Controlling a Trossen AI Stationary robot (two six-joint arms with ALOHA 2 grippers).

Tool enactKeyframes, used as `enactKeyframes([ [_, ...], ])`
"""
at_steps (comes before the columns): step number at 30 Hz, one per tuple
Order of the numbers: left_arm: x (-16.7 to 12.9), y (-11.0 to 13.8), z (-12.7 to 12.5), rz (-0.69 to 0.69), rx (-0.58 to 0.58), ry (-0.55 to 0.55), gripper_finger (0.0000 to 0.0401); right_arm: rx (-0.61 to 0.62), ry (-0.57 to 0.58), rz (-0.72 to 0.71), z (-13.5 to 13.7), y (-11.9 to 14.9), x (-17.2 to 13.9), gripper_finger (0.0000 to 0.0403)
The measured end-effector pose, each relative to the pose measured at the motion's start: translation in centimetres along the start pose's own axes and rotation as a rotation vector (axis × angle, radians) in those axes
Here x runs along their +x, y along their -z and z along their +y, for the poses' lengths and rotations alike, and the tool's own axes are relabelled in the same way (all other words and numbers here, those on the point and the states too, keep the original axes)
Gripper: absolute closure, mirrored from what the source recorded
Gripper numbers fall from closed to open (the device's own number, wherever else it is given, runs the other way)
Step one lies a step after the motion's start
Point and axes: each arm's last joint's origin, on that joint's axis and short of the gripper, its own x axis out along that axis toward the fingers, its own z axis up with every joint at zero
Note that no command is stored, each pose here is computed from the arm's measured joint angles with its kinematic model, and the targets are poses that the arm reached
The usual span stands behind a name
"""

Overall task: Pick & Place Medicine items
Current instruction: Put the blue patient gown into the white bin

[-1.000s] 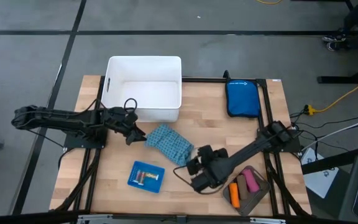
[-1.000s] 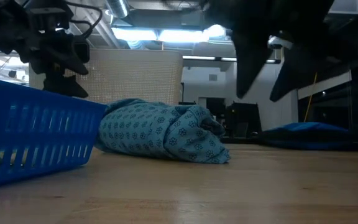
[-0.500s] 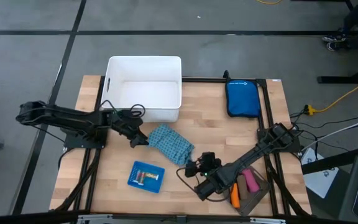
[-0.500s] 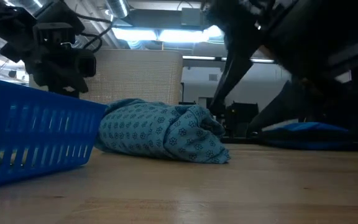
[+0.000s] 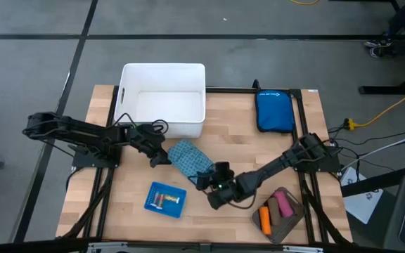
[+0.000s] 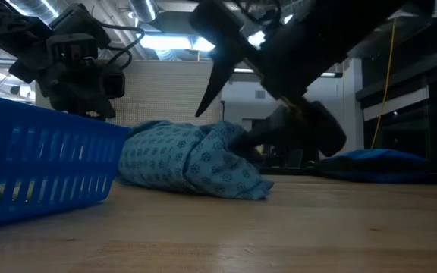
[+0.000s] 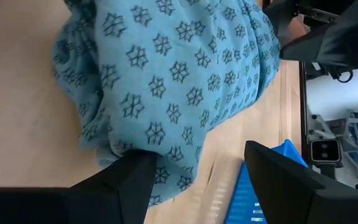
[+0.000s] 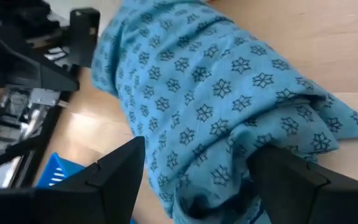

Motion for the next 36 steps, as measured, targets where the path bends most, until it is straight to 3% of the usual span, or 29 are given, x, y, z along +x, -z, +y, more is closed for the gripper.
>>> enactKeyframes([
  [11,1.1,0.4,0.9,0.031,0.0,-0.067,0.0159,-0.019,0.053,0.097,0.1,-1.8,2.2,0.0127],
  [27,3.8,0.3,2.1,0.016,-0.027,-0.054,0.0159,0.009,0.08,0.129,-0.9,-1.2,5.1,0.0129],
  [31,4.2,0.5,2.3,0.024,-0.023,-0.057,0.0172,-0.004,0.07,0.13,-0.6,-1.2,5.2,0.0152],
  [36,4.6,0.6,2.3,0.026,0.021,-0.052,0.0231,-0.001,0.06,0.139,-0.3,-1.2,5.2,0.0222],
])
